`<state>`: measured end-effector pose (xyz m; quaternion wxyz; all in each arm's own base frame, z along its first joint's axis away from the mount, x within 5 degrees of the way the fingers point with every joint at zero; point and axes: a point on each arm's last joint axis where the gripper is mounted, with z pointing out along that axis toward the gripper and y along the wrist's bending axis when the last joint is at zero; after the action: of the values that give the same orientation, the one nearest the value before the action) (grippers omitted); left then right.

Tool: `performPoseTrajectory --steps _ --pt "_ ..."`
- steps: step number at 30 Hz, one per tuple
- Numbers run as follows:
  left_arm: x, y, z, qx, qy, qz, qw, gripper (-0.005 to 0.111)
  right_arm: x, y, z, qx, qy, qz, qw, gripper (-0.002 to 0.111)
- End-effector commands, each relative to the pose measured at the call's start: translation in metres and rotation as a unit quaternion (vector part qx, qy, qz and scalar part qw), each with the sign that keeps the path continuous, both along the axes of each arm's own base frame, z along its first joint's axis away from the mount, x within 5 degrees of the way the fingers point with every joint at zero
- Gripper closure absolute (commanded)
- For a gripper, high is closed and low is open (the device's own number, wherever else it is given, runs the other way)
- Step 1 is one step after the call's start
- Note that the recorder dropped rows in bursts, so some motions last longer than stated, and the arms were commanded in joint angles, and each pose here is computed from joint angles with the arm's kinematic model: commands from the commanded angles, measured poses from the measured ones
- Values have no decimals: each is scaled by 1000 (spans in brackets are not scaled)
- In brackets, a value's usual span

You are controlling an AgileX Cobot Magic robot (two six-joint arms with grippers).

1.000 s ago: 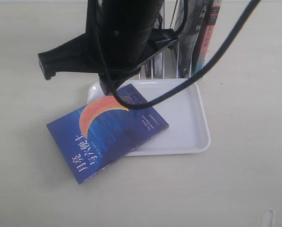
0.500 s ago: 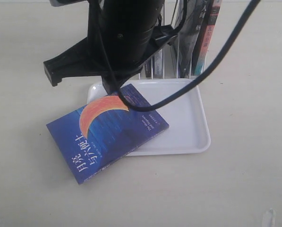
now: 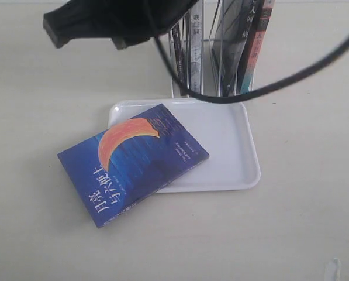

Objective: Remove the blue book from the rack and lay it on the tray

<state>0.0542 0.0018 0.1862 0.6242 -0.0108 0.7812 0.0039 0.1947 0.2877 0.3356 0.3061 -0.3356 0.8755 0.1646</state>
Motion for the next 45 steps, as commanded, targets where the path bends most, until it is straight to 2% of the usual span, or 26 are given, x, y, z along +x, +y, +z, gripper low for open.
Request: performPoseTrajectory --steps 1,6,10,16,20,23,28,39,45 --pt "0 -1 -1 2 -2 -5 1000 101 -19 -43 25 35 -108 20 993 108" --pt "0 -1 -1 2 -2 -5 1000 101 -55 -99 45 95 -181 31 978 108" --pt "0 -1 -1 2 -2 -5 1000 101 -81 -153 42 127 -249 23 960 108" --pt "0 -1 -1 2 -2 -5 1000 101 -98 -217 2 181 -317 -72 928 108" --pt "0 -1 -1 2 -2 -5 1000 101 -107 -244 -34 189 -367 -143 900 108" --pt "0 -1 -1 2 -2 -5 1000 101 -113 -257 -65 177 -388 -187 885 108" --pt "0 -1 -1 2 -2 -5 1000 101 -119 -268 -95 146 -390 -237 878 108" --pt "0 -1 -1 2 -2 -5 1000 101 -119 -271 -102 72 -400 -218 887 108" --pt "0 -1 -1 2 -2 -5 1000 101 -119 -271 -103 68 -399 -215 889 108"
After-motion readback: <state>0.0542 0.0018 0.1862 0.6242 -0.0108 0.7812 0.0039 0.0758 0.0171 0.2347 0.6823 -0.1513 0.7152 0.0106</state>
